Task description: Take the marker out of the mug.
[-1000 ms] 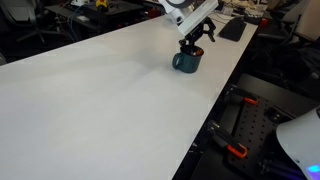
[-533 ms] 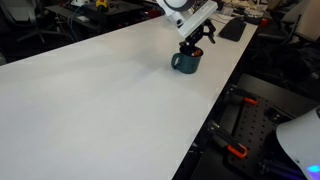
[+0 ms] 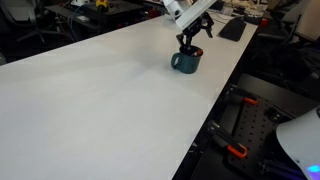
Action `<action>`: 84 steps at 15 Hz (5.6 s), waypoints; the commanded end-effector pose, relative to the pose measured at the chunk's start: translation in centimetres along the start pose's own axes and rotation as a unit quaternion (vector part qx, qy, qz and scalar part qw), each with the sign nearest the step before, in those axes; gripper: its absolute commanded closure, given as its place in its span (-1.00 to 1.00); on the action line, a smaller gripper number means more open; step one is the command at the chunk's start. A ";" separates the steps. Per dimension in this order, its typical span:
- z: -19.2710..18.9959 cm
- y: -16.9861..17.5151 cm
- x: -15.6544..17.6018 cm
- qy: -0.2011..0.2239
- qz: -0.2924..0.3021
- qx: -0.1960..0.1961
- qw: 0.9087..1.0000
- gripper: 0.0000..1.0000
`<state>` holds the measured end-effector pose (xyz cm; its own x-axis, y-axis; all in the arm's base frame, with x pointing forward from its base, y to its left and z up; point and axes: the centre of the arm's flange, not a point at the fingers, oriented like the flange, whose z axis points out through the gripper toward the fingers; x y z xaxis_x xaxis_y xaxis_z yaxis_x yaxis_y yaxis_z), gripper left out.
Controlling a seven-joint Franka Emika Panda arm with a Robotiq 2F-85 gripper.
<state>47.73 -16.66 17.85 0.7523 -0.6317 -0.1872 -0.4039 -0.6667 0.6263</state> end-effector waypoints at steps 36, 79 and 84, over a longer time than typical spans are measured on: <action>1.3 -1.4 -1.6 -0.057 -0.176 0.047 0.982 0.88; -14.6 4.2 -10.0 0.133 -0.168 0.138 0.967 0.88; -12.2 2.4 -10.9 0.102 -0.230 0.101 0.963 0.88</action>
<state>46.13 -7.15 31.89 0.9547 -0.2392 -0.1769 -0.1671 -0.9231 0.3463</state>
